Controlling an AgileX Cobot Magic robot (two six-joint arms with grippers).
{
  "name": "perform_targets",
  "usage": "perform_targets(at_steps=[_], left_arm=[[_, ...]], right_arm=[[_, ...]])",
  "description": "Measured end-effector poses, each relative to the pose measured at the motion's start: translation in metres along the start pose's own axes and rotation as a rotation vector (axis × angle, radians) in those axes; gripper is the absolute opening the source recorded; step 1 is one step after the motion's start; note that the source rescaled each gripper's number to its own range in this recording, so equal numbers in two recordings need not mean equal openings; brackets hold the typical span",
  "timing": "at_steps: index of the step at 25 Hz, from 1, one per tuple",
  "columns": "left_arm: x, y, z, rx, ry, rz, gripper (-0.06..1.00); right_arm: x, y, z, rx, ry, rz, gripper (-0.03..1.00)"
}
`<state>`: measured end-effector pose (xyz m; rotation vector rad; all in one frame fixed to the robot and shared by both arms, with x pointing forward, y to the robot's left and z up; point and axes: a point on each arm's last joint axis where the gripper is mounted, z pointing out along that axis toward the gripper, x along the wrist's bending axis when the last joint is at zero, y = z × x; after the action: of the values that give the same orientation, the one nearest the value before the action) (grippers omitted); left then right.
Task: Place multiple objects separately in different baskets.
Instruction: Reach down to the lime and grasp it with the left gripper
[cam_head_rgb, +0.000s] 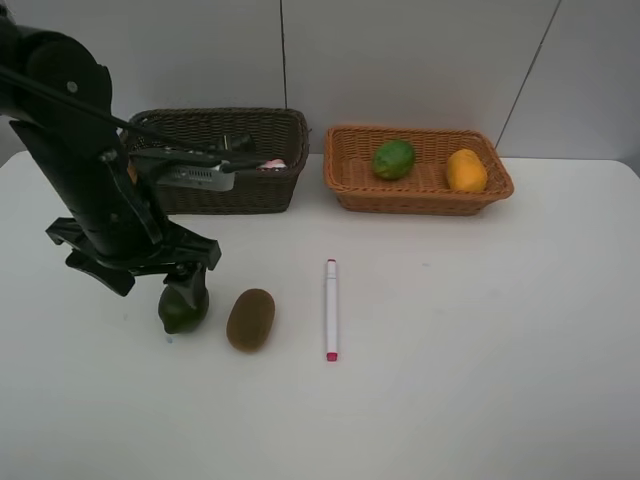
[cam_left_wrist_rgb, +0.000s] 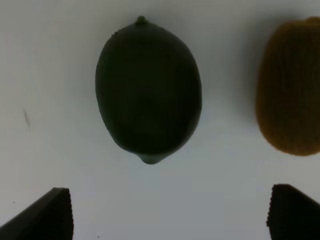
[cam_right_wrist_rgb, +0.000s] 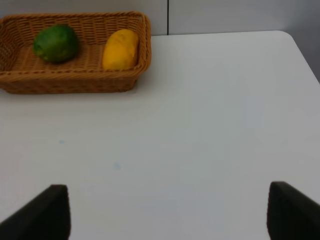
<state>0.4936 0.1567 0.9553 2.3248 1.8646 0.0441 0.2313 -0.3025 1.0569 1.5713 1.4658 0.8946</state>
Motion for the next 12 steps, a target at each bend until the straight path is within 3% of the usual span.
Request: perform_targets(at_steps=[8,12], left_arm=[[0.003,-0.004,0.009,-0.027,0.012,-0.013,0.96],[0.003,-0.002,0.025,0.005,0.023,-0.014,0.96]], right_arm=[[0.0,0.0,0.0,0.0,0.0,0.0,0.98],[0.0,0.0,0.0,0.0,0.0,0.0,0.98]])
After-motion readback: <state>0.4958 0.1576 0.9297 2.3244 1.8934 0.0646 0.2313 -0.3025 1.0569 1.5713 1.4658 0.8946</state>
